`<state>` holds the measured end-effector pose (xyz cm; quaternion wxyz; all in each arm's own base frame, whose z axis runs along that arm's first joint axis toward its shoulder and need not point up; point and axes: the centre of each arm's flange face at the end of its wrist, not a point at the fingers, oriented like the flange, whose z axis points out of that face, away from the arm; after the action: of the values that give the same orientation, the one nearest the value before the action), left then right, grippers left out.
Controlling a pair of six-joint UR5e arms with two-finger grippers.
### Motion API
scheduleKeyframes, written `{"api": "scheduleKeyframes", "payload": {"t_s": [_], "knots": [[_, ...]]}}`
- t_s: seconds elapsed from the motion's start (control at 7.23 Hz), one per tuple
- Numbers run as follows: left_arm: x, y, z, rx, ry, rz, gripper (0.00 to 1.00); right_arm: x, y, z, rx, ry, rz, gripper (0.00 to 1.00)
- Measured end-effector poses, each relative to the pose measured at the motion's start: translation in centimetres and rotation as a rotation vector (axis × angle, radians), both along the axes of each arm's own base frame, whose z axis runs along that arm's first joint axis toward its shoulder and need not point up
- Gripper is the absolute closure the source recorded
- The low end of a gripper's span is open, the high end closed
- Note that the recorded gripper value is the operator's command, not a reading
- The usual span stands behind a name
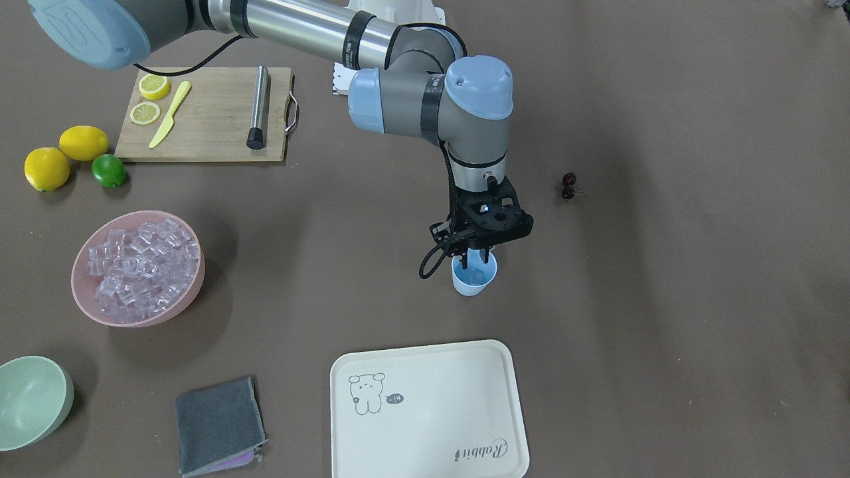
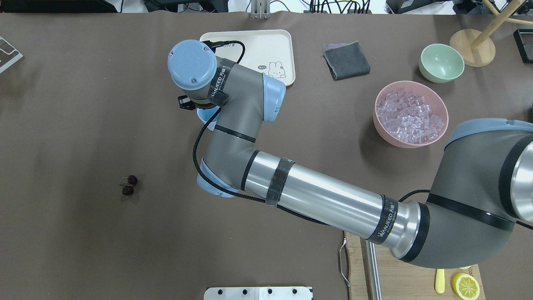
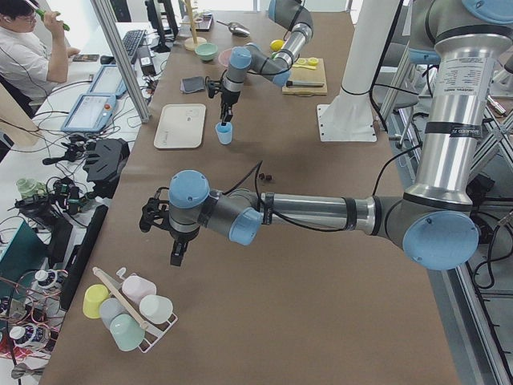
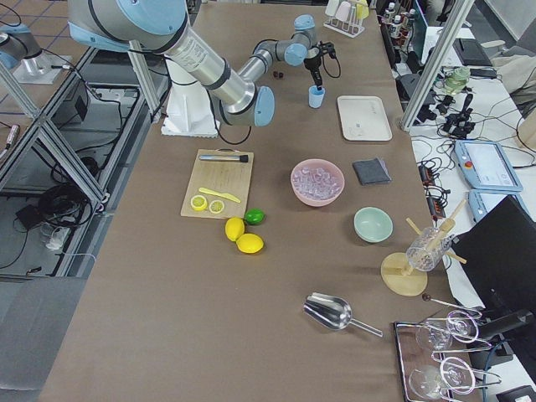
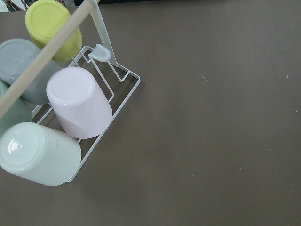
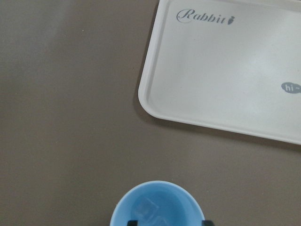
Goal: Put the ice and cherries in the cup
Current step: 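Carry the ice cube with the right gripper over the blue cup and release, then move the right gripper back to the pink bowl of ice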
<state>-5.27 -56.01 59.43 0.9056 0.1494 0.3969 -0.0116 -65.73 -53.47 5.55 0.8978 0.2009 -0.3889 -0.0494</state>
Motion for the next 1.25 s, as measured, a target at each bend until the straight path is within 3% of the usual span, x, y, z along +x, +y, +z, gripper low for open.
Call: {"api": "scheduleKeyframes", "payload": {"t_s": [0.28,0.69,0.97,1.25], "knots": [[0.0,0.1,0.1,-0.003,0.000,0.000,0.02,7.0,-3.3,0.7,-0.029,-0.027,-0.058,0.01],[0.0,0.2,0.2,-0.005,0.000,0.000,0.02,24.4,-6.6,14.4,-0.006,-0.005,-0.167,0.01],[0.0,0.4,0.3,-0.007,0.000,0.000,0.02,35.1,-5.2,25.2,0.010,0.038,-0.224,0.01],[0.0,0.3,0.4,-0.007,0.000,0.001,0.02,39.3,-2.0,31.9,0.013,0.099,-0.263,0.01]]}}
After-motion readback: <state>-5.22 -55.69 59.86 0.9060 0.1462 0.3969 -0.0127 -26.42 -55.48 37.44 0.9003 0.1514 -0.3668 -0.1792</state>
